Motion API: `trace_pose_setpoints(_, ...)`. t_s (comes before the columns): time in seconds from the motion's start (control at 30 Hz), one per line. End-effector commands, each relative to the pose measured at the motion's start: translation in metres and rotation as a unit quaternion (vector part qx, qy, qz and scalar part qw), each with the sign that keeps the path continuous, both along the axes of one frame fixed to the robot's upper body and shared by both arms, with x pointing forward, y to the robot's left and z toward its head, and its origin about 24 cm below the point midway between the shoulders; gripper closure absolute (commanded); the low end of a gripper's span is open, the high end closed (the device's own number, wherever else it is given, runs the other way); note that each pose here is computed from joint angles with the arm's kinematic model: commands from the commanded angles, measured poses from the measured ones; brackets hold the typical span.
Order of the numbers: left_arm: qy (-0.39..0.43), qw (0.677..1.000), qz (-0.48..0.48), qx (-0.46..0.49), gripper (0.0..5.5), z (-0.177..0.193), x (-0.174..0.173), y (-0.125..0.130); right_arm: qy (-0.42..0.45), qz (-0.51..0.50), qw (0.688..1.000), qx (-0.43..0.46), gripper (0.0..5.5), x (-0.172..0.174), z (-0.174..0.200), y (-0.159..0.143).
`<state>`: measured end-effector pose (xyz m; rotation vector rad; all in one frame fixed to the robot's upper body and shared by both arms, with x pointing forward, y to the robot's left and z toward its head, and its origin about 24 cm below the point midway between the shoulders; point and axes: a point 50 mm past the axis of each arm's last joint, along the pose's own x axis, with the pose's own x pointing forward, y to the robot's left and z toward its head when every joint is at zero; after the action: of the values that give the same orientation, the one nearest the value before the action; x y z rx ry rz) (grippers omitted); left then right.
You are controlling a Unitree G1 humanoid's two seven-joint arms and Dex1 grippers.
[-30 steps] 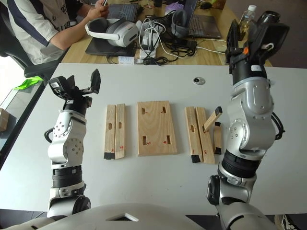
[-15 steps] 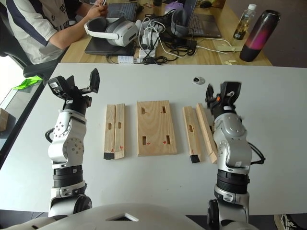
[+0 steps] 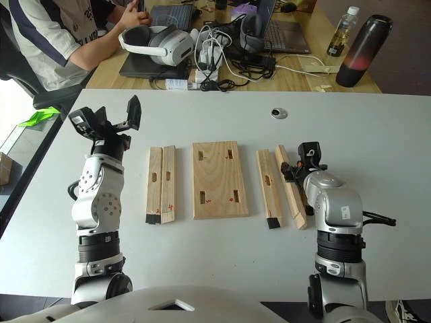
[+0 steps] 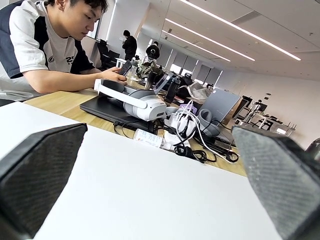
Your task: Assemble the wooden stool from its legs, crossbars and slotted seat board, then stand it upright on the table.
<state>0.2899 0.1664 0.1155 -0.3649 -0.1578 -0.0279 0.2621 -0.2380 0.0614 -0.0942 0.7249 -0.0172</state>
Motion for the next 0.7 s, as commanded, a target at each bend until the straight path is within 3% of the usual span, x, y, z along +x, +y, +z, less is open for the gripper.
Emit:
trace_pose_setpoints(0.03, -0.002, 1.0, 0.006, -0.008, 0.1, 0.0, 0.0, -0.002, 0.052, 0.02, 0.998, 0.037, 1.81, -0.009, -0.011, -0.001)
trace_pose_setpoints(0.1, -0.002, 1.0, 0.004, -0.009, 0.1, 0.0, 0.001, -0.003, 0.059, 0.013, 0.997, 0.052, 1.81, -0.008, -0.015, 0.001)
trace_pose_setpoints(0.5, 0.0, 1.0, 0.004, -0.017, 0.1, -0.001, 0.001, -0.004, 0.036, 0.046, 0.998, 0.039, 3.58, 0.0, -0.016, 0.007)
trace_pose_setpoints(0.7, 0.002, 1.0, 0.003, -0.021, 0.1, -0.002, 0.003, -0.002, -0.024, 0.054, 0.997, 0.045, 4.42, 0.011, 0.004, 0.011)
